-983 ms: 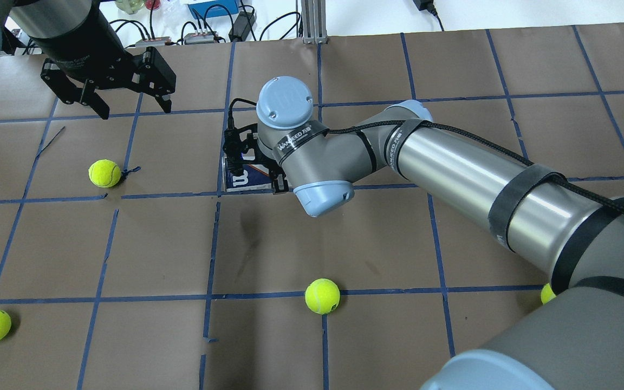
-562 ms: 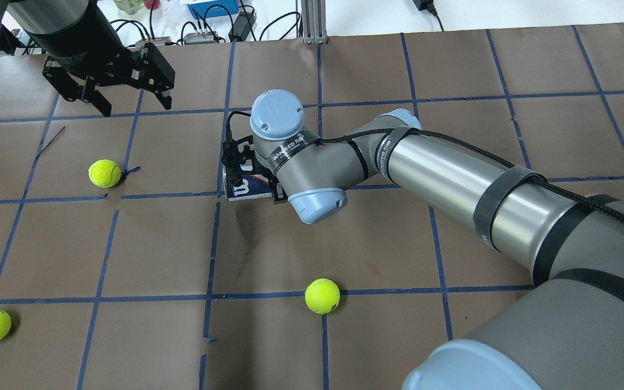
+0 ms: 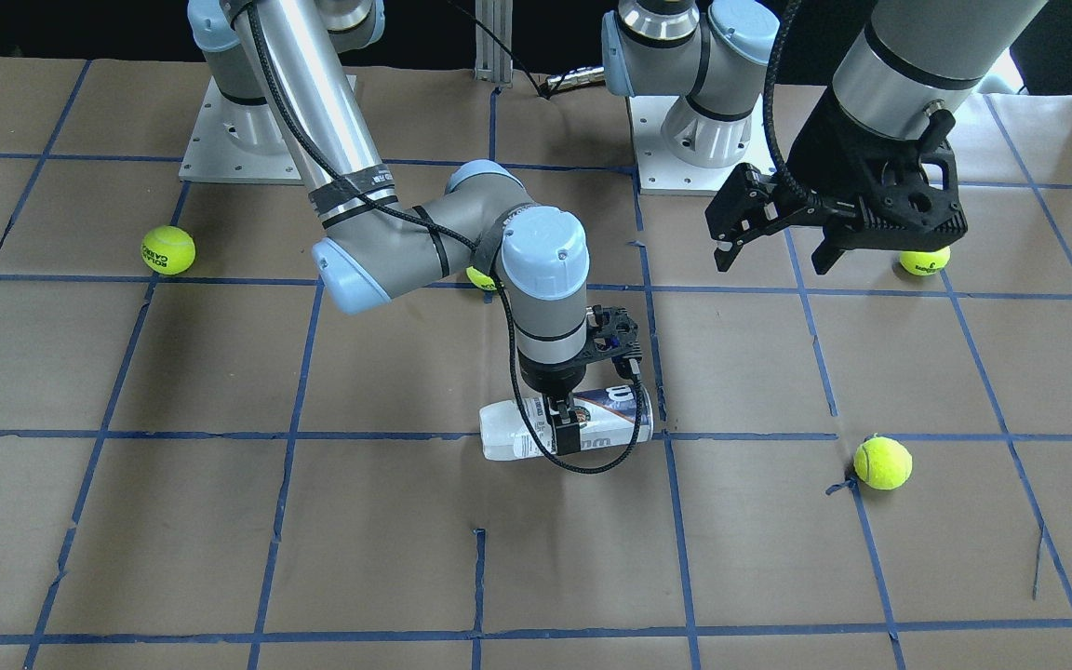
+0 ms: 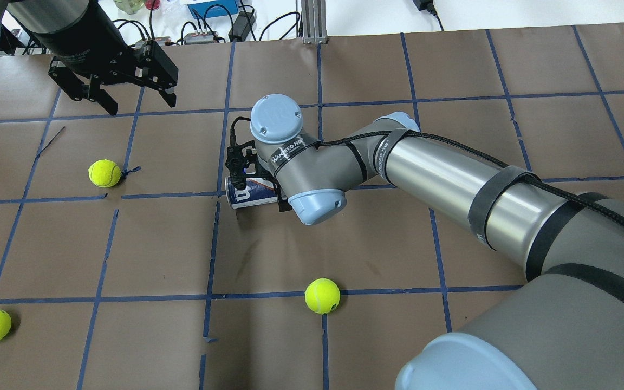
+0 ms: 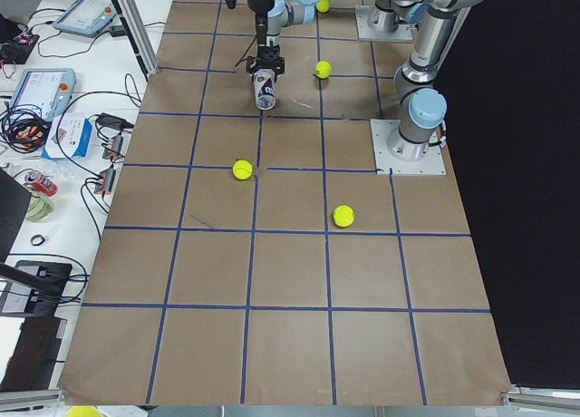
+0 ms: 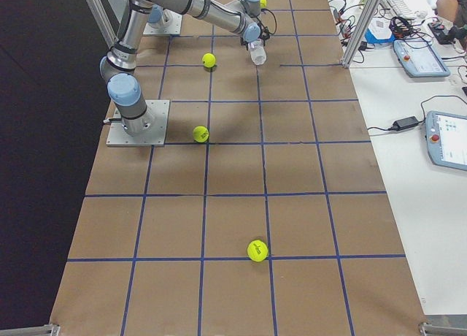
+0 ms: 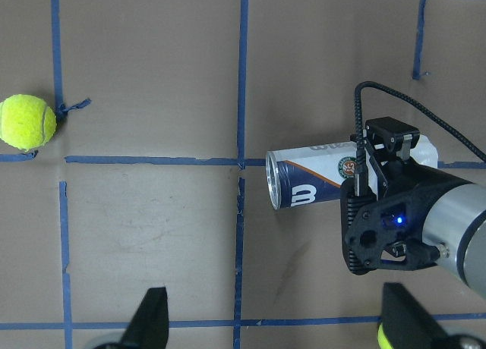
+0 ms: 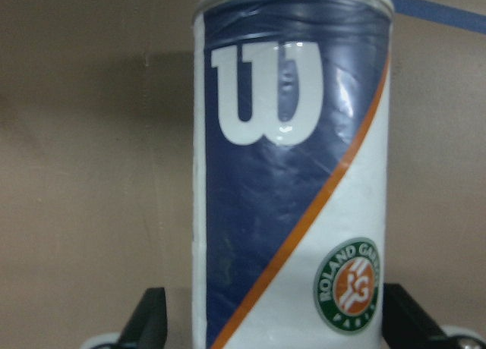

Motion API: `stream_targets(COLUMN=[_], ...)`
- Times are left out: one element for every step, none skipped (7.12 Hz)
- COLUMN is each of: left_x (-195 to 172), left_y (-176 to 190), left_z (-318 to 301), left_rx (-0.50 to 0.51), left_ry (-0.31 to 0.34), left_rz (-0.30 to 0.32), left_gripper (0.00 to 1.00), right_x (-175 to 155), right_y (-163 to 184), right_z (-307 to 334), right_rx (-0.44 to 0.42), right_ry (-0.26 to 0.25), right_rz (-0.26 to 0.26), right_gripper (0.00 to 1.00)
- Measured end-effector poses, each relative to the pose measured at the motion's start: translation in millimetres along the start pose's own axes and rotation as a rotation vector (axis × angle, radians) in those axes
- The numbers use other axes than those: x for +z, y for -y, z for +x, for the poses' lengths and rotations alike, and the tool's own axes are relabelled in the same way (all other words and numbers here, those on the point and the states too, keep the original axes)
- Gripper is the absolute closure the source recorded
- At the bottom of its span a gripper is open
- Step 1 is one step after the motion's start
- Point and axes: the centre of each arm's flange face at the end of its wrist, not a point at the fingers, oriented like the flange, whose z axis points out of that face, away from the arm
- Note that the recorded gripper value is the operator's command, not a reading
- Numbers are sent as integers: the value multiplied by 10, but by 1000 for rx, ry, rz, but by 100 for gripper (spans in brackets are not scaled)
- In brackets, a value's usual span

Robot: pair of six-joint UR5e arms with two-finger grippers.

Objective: Lift up tennis ball bucket
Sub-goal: 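Lay the can on its side and open the right gripper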

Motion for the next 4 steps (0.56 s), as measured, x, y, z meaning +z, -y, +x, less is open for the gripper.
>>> stream_targets(left_x=[-6, 78, 324, 677], left_y=[32, 76, 180, 344], left_z=[-66, -186, -281, -319], left_rx=[-8, -22, -36, -46], left_ry=[-4, -7, -23, -76], left_rz=[1, -17, -60, -111], left_gripper=[0, 0, 0, 0], right_x=[-138, -368, -675, -1112], right_y=[-102, -362, -779, -1286], right_z=[70, 205, 349, 409], right_rx=[21, 68, 140, 230], right_ry=[-11, -16, 3, 46], right_rz=[1, -2, -7, -13], right_gripper=[0, 0, 0, 0])
